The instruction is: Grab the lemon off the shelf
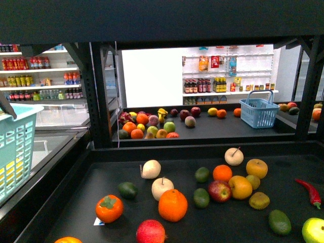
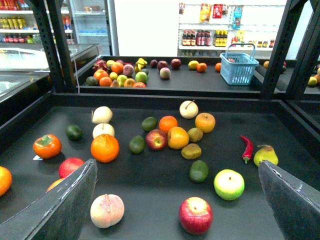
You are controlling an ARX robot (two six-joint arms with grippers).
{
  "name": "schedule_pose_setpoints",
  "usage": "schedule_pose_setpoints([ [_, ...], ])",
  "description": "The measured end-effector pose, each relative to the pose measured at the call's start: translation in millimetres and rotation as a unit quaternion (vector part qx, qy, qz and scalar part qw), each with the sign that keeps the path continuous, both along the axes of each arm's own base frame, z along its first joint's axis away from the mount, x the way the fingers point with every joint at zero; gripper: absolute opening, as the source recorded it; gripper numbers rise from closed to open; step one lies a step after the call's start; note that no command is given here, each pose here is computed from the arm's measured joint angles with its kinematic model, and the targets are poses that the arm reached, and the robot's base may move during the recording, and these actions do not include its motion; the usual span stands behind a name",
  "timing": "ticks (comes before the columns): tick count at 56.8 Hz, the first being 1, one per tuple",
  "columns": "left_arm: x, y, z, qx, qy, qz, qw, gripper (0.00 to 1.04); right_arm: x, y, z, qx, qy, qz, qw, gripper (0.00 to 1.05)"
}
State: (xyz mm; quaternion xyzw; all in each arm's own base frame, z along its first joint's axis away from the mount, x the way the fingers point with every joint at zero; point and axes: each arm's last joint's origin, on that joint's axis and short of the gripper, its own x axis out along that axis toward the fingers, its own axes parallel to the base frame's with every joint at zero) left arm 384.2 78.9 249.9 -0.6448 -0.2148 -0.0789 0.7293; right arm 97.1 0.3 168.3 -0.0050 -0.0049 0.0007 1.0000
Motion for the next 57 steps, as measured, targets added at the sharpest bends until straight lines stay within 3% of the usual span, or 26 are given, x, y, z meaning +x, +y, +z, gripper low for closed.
schedule_pose_setpoints([
  [25, 10.7, 27.5, -46.6, -0.043, 0.013, 0.013, 0.999, 0.08, 0.0, 0.0, 0.0, 0.0, 0.0, 0.0, 1.0, 0.97],
  [57, 6.9, 44.8, -51.5, -0.08, 0.008, 0.015, 0.997, 0.1, 0.0, 0.0, -0.1, 0.0, 0.0, 0.0, 1.0, 0.97],
])
